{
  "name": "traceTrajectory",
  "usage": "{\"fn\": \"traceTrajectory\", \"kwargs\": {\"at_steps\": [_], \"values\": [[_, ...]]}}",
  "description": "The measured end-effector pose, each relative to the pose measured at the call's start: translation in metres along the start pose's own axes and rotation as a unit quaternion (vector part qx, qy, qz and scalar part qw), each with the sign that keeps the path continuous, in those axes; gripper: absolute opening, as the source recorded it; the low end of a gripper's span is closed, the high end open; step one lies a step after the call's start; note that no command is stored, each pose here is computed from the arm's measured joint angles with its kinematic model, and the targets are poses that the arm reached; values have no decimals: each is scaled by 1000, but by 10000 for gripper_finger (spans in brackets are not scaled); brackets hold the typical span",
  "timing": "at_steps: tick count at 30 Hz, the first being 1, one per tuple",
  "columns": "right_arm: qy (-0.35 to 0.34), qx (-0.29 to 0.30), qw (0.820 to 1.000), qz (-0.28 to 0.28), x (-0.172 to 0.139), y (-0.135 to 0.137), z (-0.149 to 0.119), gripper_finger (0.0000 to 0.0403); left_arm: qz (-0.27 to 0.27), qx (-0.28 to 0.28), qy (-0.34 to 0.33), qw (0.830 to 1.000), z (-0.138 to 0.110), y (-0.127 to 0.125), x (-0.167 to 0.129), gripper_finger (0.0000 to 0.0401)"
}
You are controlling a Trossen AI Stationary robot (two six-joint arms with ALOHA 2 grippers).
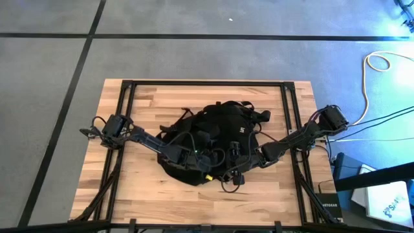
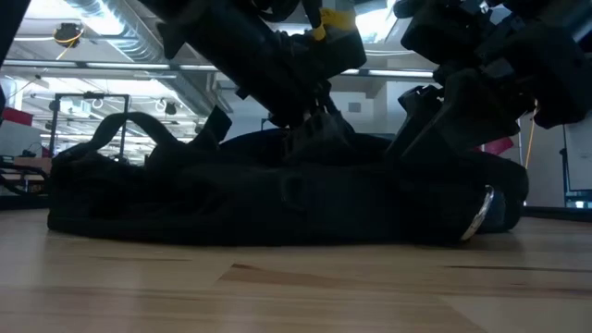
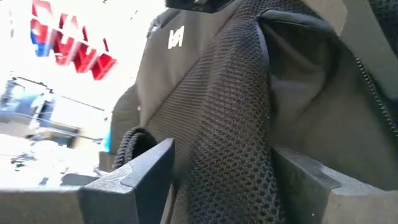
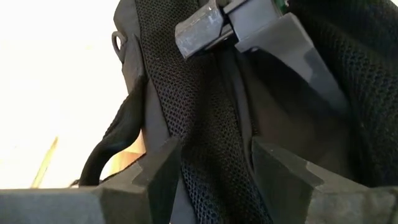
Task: Unpack backpack
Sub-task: Remove the pink charger cable from the black backpack
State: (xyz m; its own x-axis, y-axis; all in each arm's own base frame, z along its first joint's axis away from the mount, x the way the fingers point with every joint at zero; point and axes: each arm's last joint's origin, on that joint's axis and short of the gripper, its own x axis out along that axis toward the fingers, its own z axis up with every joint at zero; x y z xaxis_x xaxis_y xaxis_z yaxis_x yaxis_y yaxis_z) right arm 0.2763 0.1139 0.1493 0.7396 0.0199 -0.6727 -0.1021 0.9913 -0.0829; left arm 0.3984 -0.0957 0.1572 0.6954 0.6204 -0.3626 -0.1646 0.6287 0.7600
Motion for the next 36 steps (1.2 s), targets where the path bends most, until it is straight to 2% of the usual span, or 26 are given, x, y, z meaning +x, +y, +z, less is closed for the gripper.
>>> {"fn": "traceTrajectory", "kwargs": {"at_steps": [6, 12, 19, 29, 36], "values": [[1, 0, 1000, 0, 0, 0, 0, 179, 32, 8, 9, 999, 2, -3, -7, 224], [1, -1, 1000, 0, 0, 0, 0, 179, 43, 58, 8, 997, 4, -5, -12, 224], [1, -3, 1000, -1, 0, 0, 0, 179, 65, 64, 8, 996, 7, -3, -13, 224], [-11, 0, 1000, 4, -5, 0, 6, 179, 84, 36, 16, 996, 6, -2, -13, 224], [-47, -12, 999, 8, -9, 3, 31, 179, 84, 22, 13, 996, 7, -3, -14, 224]]}}
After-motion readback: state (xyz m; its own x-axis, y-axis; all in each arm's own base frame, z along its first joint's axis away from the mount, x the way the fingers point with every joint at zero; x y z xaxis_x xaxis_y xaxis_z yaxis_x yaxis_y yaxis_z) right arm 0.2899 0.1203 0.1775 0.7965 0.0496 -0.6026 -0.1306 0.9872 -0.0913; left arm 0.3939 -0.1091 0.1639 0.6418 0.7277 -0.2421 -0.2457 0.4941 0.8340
